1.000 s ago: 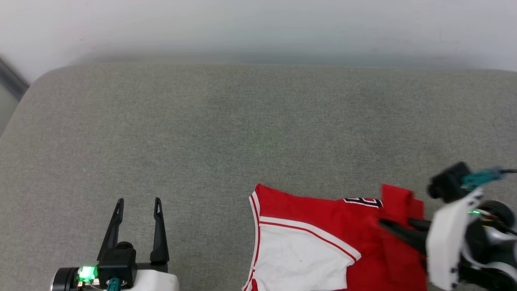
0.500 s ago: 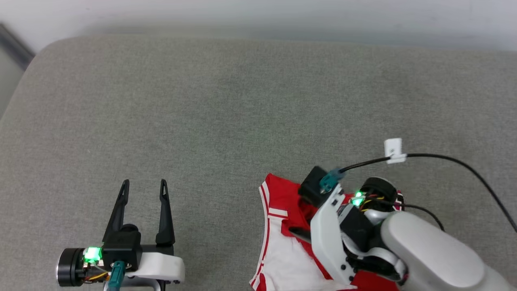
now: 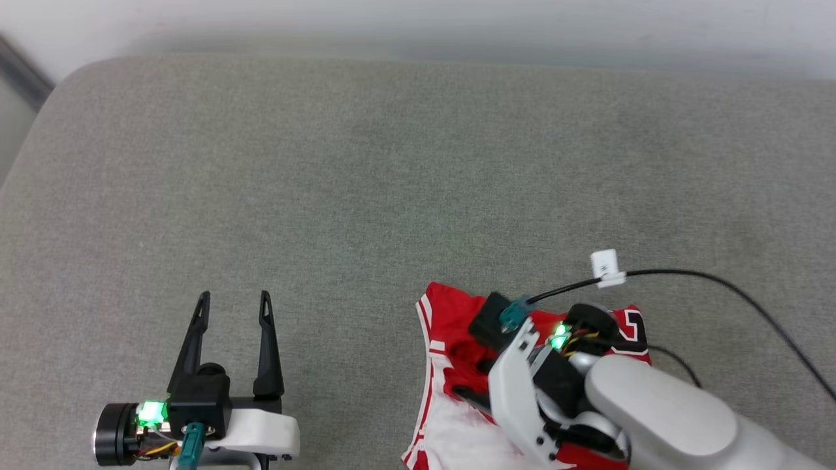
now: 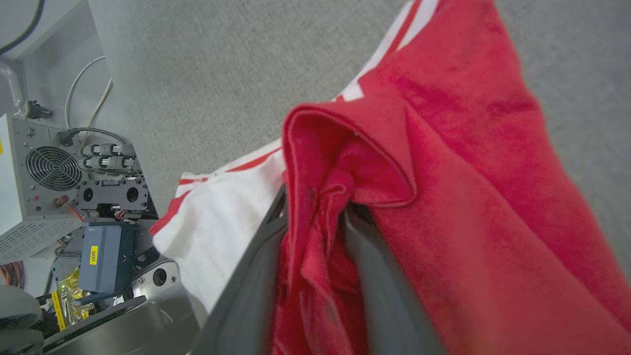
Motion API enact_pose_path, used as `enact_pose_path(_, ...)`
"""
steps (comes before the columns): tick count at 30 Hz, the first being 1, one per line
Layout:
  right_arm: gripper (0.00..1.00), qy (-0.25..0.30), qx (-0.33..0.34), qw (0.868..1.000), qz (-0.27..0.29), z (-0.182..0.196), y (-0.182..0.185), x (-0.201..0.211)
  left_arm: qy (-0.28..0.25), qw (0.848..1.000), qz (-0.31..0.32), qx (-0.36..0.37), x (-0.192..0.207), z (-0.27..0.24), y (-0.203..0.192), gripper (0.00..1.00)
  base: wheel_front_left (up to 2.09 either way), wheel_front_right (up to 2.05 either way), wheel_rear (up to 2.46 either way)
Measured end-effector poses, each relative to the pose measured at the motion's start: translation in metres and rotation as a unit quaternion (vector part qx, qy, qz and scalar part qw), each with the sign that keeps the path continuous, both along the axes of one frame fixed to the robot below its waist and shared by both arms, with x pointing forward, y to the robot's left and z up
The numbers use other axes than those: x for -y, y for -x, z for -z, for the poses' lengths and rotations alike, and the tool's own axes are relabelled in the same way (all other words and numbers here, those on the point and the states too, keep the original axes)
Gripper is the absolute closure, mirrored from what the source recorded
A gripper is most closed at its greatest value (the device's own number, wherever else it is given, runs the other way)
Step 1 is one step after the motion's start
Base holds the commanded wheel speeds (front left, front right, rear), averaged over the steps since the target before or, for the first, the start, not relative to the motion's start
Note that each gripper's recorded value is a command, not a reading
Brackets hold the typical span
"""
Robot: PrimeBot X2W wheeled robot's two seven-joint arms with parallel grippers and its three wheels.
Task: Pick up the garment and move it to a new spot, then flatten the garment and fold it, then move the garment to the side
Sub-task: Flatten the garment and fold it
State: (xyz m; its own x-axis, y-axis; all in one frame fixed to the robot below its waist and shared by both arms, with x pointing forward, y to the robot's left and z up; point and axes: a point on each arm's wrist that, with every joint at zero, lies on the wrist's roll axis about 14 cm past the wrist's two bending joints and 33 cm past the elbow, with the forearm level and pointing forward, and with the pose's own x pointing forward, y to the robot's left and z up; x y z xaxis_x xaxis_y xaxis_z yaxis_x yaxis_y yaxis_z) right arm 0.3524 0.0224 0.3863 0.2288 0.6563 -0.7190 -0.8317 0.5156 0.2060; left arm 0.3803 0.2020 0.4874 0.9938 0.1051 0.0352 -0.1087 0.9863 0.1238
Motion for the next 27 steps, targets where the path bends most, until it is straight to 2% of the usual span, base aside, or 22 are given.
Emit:
enact_pose_path(4,0.00,-0.052,0.082,0.995,0.022,-0.044,-0.027,0.007,-0.001,1.000,0.004,0.010,0.004,-0.007,0.004,0.00,0.00,0.00,0.00)
enact_pose_path(8,0.00,-0.103,0.160,0.980,0.057,-0.093,-0.049,0.023,0.000,1.000,0.011,0.017,0.009,-0.012,0.011,0.00,0.00,0.00,0.00)
enact_pose_path(11,0.00,-0.140,0.249,0.952,0.111,-0.136,-0.076,0.053,0.002,1.000,0.018,0.024,0.014,-0.017,0.013,0.00,0.00,0.00,0.00)
enact_pose_path(14,0.00,-0.175,0.323,0.913,0.178,-0.166,-0.092,0.088,0.002,0.999,0.026,0.030,0.019,-0.020,0.014,0.00,0.00,0.00,0.00)
enact_pose_path(21,0.00,-0.187,0.435,0.831,0.293,-0.183,-0.088,0.162,0.005,0.998,0.043,0.037,0.028,-0.025,0.017,0.00,0.00,0.00,0.00)
enact_pose_path(22,0.00,-0.187,0.443,0.821,0.307,-0.182,-0.085,0.170,0.005,0.998,0.045,0.037,0.029,-0.025,0.017,0.00,0.00,0.00,0.00)
enact_pose_path(27,0.00,-0.176,0.454,0.792,0.367,-0.164,-0.064,0.198,0.006,0.998,0.050,0.037,0.032,-0.025,0.019,0.00,0.00,0.00,0.00)
